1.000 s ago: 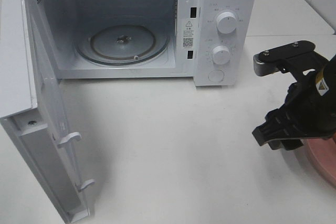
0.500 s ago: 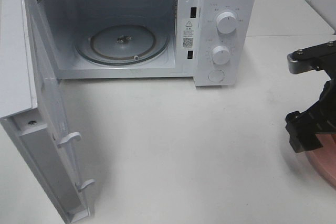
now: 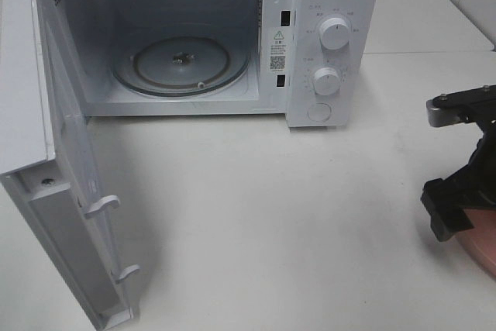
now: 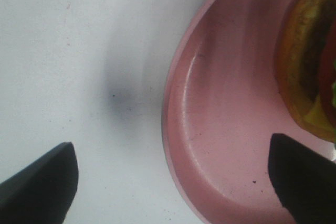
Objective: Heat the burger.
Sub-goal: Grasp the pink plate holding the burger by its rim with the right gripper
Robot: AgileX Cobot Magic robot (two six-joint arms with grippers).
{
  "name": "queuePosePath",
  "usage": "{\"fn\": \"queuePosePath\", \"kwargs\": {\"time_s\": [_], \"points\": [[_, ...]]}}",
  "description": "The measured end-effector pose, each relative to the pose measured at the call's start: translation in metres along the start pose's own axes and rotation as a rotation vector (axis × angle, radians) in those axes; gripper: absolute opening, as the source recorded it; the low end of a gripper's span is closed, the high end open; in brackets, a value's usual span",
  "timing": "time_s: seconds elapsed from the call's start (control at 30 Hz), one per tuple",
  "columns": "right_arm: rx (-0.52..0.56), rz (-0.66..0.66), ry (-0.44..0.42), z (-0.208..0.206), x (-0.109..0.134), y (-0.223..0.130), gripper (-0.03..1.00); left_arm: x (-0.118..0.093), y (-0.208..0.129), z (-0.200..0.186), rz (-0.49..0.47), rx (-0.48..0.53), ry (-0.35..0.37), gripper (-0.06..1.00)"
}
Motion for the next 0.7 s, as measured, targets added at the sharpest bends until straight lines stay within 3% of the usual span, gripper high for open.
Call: {"fn": "queuePosePath", "kwargs": {"time_s": [0.7], "points": [[0.106,0.011,0.023,0.051,0.005,-0.002,0.87,0.000,0.000,0.000,0.000,0.000,0.000,0.99]]}}
Point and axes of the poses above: a point on each arm's last joint axis where the gripper is mounted, z pointing out along that axis toward the gripper, x along the wrist's bending axis when the last joint is at zero, y = z × x, the point moved 10 cm from there along z, pointing out along that axis toward the gripper, and after that the axes turned 12 degrees about z, right-handed, at the moved point
